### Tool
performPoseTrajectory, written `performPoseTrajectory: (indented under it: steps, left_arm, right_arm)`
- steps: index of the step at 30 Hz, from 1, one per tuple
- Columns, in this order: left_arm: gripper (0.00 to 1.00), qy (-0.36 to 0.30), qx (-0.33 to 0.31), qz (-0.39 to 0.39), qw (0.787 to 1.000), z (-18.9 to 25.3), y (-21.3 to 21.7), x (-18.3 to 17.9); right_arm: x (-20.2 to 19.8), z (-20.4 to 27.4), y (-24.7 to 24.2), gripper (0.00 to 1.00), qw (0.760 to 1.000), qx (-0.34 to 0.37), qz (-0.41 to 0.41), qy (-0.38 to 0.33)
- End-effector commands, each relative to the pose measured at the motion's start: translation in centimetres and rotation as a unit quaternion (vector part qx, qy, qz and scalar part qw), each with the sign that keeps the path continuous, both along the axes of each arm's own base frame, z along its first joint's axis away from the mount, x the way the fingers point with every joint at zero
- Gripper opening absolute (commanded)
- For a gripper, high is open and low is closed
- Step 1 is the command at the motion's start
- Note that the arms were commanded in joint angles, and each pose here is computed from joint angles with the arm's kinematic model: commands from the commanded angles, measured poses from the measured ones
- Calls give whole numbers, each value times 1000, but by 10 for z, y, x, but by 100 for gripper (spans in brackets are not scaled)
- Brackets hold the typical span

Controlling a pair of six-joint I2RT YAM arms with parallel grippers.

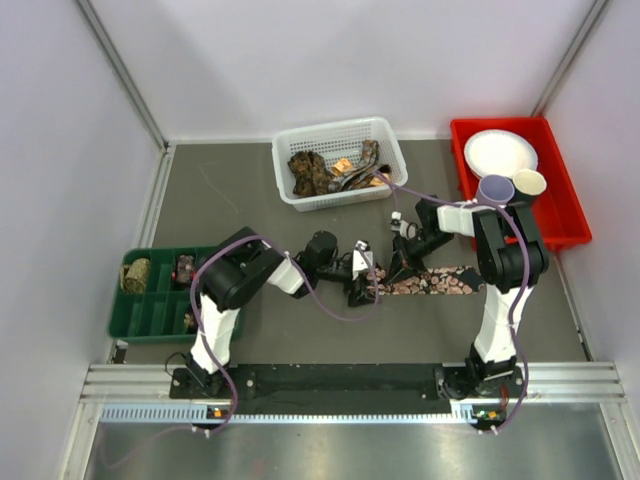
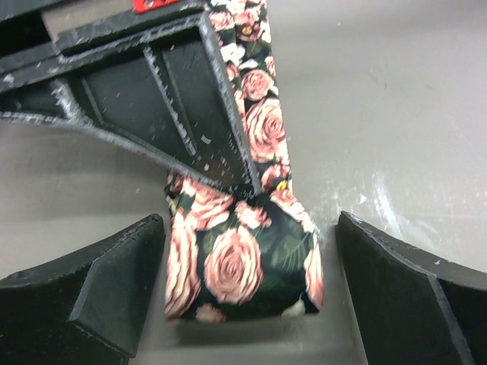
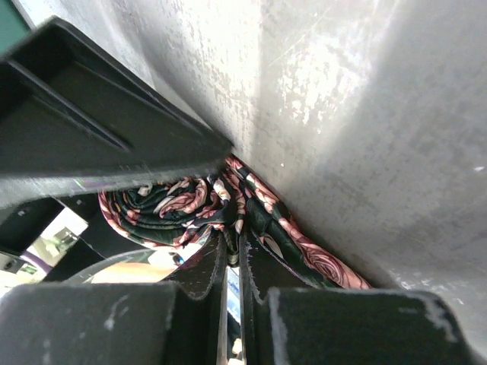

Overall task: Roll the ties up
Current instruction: Roll the tie at the center of the board.

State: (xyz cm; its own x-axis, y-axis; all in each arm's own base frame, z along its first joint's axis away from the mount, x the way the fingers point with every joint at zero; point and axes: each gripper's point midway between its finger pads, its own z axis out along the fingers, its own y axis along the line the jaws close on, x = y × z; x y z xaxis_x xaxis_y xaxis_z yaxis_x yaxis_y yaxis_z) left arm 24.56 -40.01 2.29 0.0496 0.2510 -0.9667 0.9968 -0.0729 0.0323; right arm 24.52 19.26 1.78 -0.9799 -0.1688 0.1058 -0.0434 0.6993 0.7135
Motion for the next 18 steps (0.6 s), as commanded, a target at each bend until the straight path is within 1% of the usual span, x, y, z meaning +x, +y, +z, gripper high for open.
performPoseTrajectory:
  steps: [1,3,4,6,7,9,10,12,13,14,15,16,17,18]
  left_arm:
    - [99,15,3,-16,1000,-15,-5,-12]
    - [99,30,12,-10,999,-15,-6,-9]
    - [99,51,30,9,998,-19,-6,-4]
    - [99,87,48,20,995,-14,-2,-2]
    - [99,113,75,21,991,-13,3,-3]
    - [99,126,95,12,987,-6,9,-5]
    - [99,126,93,10,988,0,16,-6]
    - [99,119,102,53,986,2,22,4]
    - [99,102,102,53,988,8,28,6]
    - [99,101,111,53,987,8,34,4]
    - [99,88,109,51,989,13,37,4]
    - [99,51,97,44,993,26,43,7]
    - [99,29,87,35,995,36,48,9]
    - [99,20,66,5,998,48,50,2]
  right_arm:
    - [3,-51,-31,0,992,-114,38,-34]
    - [2,-51,-31,0,992,-115,41,-34]
    - [1,-52,-31,0,992,-115,42,-33]
    - [0,-52,-32,0,992,-115,44,-33]
    - [0,-52,-32,0,992,-116,45,-34]
    - [-1,-53,-33,0,992,-115,45,-33]
    - [-1,-52,-32,0,992,-115,45,-33]
    - [-2,-54,-33,0,992,-114,46,-35]
    - [-2,-54,-33,0,992,-115,45,-34]
    - [-1,-54,-32,0,992,-114,45,-36]
    - [-2,-54,-33,0,992,-114,45,-36]
    - [-2,-54,-33,0,992,-115,46,-37]
    - [-2,-54,-33,0,992,-115,46,-37]
    - [-2,-54,-33,0,991,-115,47,-38]
